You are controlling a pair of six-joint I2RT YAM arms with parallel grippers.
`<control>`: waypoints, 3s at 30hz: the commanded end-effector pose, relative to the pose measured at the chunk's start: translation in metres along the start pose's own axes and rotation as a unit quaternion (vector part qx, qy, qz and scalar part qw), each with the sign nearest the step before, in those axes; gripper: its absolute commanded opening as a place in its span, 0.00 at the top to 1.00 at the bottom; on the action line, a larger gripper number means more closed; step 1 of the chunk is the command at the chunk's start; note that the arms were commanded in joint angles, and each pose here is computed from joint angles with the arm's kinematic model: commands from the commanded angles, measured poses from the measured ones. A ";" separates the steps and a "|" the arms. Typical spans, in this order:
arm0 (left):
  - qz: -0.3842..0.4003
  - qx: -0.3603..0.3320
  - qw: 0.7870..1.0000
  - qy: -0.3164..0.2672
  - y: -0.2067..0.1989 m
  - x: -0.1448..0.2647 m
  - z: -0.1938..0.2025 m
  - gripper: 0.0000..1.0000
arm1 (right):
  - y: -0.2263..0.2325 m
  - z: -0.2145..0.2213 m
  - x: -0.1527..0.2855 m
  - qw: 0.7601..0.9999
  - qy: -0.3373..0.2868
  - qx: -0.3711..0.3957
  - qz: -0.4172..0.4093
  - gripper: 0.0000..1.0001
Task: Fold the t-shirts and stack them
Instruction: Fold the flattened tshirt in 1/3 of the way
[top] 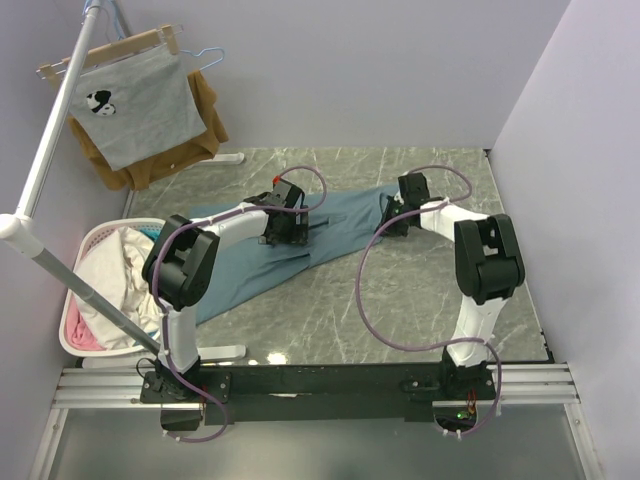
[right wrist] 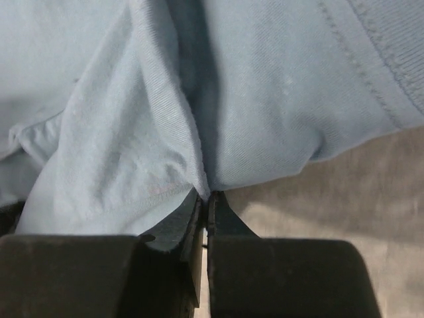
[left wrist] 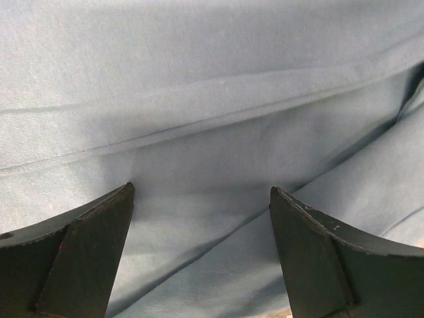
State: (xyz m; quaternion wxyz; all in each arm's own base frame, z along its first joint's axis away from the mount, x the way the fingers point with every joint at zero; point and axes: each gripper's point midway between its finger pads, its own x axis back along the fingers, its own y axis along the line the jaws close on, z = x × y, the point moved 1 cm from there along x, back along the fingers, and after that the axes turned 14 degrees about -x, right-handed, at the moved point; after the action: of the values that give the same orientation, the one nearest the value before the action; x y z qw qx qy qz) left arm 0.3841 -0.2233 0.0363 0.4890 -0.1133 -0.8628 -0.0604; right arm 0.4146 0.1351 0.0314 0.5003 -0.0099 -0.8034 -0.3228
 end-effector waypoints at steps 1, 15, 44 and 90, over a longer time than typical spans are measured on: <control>-0.014 0.005 1.000 0.015 0.009 0.003 0.010 0.11 | 0.020 0.010 0.043 0.999 -0.002 0.018 -0.028 1.00; -0.002 -0.008 1.000 0.021 0.006 0.001 0.012 0.12 | 0.015 0.045 0.119 1.000 0.009 0.005 -0.029 0.94; 0.006 -0.015 0.999 0.029 0.004 -0.002 0.015 0.12 | 0.018 0.058 0.097 0.996 0.032 -0.019 -0.085 0.47; 0.008 -0.013 1.000 0.012 0.005 0.017 0.011 0.13 | 0.075 0.124 0.225 0.966 0.108 0.031 -0.231 1.00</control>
State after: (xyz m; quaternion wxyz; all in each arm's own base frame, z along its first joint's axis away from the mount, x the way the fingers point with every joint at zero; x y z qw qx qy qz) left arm 0.3751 -0.2170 0.0358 0.4953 -0.1182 -0.8579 -0.0691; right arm 0.2453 0.1806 0.1998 0.4767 0.1786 -0.7822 -0.3592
